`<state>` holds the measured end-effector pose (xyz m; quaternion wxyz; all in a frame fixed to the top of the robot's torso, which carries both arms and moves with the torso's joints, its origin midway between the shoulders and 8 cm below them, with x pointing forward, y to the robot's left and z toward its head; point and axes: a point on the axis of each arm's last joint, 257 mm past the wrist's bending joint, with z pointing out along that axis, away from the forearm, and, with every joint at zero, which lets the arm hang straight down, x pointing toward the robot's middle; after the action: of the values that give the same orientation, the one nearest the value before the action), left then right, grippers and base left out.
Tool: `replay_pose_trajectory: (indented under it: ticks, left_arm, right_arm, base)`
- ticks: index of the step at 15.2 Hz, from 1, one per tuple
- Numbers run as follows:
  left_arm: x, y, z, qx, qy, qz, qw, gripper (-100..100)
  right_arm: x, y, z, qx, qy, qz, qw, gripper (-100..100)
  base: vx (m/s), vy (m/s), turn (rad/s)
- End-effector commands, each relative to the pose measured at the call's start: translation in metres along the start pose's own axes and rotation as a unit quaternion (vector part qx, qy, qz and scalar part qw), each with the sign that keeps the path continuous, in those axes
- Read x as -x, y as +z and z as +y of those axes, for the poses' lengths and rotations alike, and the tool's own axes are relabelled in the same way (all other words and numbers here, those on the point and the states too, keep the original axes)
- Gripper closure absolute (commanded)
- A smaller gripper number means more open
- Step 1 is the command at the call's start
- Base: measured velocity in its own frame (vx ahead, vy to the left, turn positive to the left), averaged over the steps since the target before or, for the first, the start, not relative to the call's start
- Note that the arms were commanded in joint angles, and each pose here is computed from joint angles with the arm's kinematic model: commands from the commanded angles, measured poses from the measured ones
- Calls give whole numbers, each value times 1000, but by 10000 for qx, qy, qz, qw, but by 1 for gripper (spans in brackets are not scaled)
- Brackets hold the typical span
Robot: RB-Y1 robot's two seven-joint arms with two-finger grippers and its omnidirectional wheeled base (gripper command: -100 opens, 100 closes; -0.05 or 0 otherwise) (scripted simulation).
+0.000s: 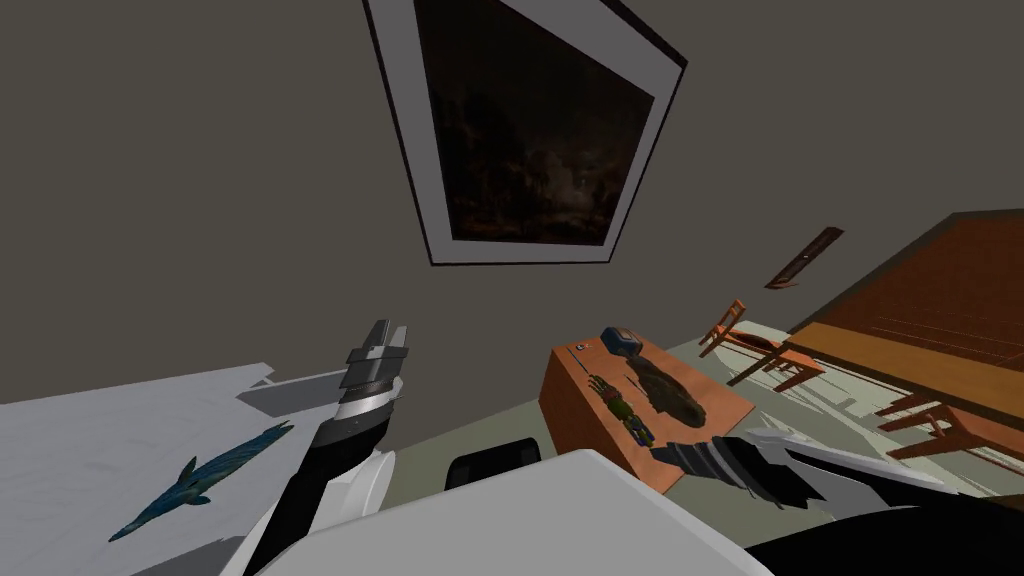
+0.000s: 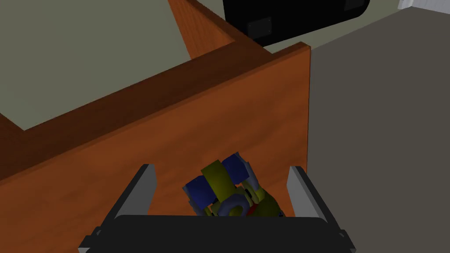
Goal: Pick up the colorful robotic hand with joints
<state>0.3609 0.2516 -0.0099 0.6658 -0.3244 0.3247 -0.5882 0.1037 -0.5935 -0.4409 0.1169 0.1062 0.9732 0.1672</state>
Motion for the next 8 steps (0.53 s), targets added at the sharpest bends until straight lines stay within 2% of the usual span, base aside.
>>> replay_pose_trajectory:
  ticks: [1,4,5,6,8]
  left_arm:
    - [0,0,0,0,0,0,10000,0]
    - [0,0,0,1,1,0,10000,0]
    - [0,0,0,1,1,0,10000,0]
    - [0,0,0,0,1,0,10000,0]
    - [0,0,0,0,1,0,10000,0]
  right_arm:
    - [5,-9,-8,-124,34,34,9999,-100]
    - [6,-10,-9,-146,34,36,9999,-100]
    - [-13,-4,-7,-93,78,177,9998,-100]
    - [-9,-8,-11,-153,112,98,9998,-100]
    - [-4,0,1,13,55,76,10000,-100]
  base:
    - [134,15,320]
    - [151,5,205]
    - [60,-8,10]
    - [45,-8,3]
    - [12,-8,-10]
